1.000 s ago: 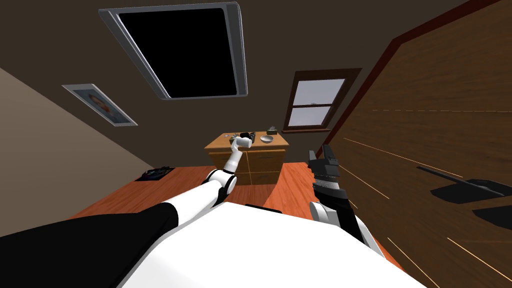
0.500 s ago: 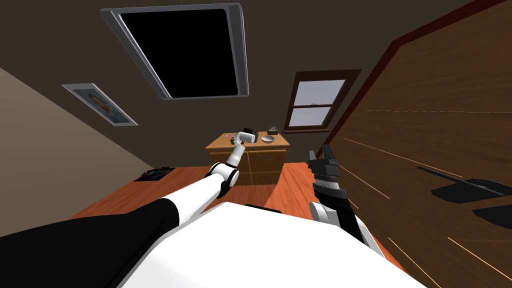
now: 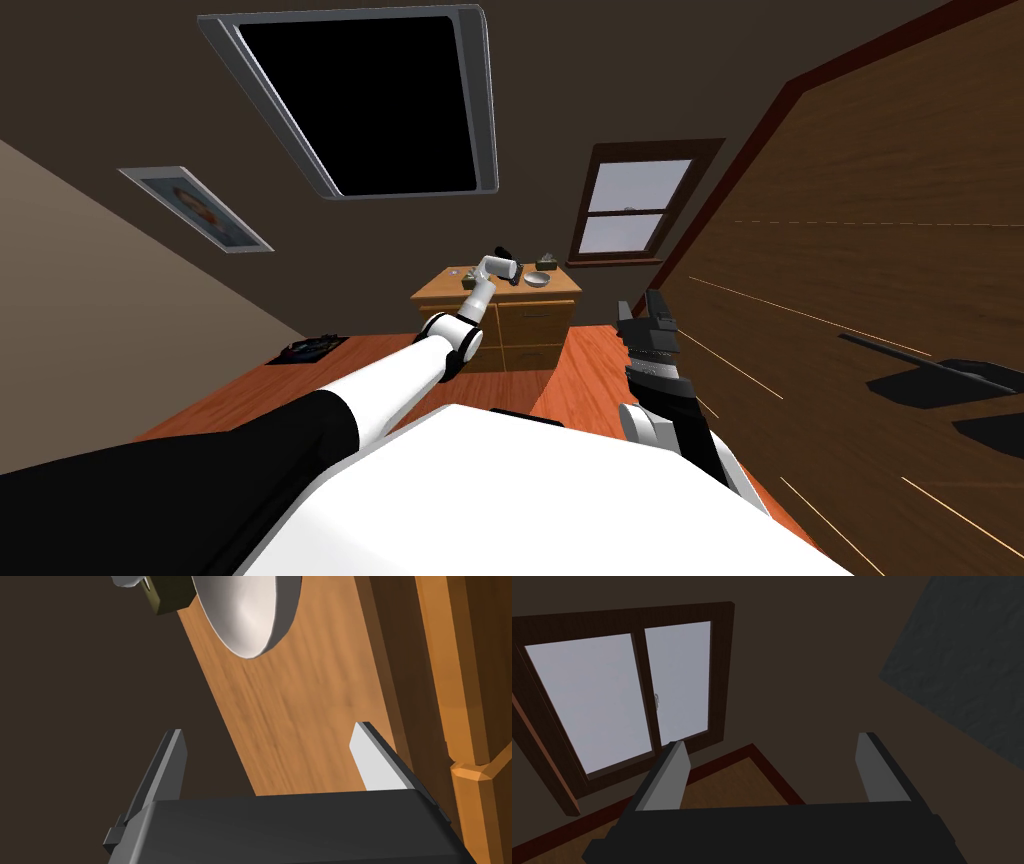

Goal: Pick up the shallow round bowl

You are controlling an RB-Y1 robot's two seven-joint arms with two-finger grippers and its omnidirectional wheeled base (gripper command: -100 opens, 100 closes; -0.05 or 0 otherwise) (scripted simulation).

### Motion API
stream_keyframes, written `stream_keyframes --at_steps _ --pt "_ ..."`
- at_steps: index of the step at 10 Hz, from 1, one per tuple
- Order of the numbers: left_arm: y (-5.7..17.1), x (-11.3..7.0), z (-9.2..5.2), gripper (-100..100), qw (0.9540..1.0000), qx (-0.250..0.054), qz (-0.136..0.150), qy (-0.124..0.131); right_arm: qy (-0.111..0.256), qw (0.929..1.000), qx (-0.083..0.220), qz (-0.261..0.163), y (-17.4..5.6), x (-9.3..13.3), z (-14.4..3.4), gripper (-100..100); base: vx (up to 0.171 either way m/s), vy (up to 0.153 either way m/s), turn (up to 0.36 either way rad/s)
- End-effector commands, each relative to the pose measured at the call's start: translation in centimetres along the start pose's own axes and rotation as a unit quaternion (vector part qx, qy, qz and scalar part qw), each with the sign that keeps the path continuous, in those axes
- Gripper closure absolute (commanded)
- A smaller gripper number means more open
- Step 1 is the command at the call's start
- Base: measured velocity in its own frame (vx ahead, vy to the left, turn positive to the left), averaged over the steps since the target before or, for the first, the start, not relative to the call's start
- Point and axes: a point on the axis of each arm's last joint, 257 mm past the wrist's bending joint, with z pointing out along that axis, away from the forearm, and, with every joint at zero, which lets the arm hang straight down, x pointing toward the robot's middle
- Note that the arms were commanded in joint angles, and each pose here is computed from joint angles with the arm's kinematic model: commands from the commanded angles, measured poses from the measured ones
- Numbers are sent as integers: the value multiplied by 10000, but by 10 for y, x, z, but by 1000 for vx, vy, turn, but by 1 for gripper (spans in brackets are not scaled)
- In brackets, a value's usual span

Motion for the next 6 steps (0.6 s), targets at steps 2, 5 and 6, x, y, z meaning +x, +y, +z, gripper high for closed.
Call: stream_keyframes --at_steps 2,5,6 --pt "1 16 -2 -100 9993 -355 43 147 0 10000 0 0 0 0 0 0 39 19 -5" --pt "3 41 -6 -100 9958 -831 111 368 0 10000 0 0 0 0 0 0 52 15 -4" --pt "7 41 -5 -100 9953 -894 105 365 0 10000 0 0 0 0 0 0 48 11 -7"
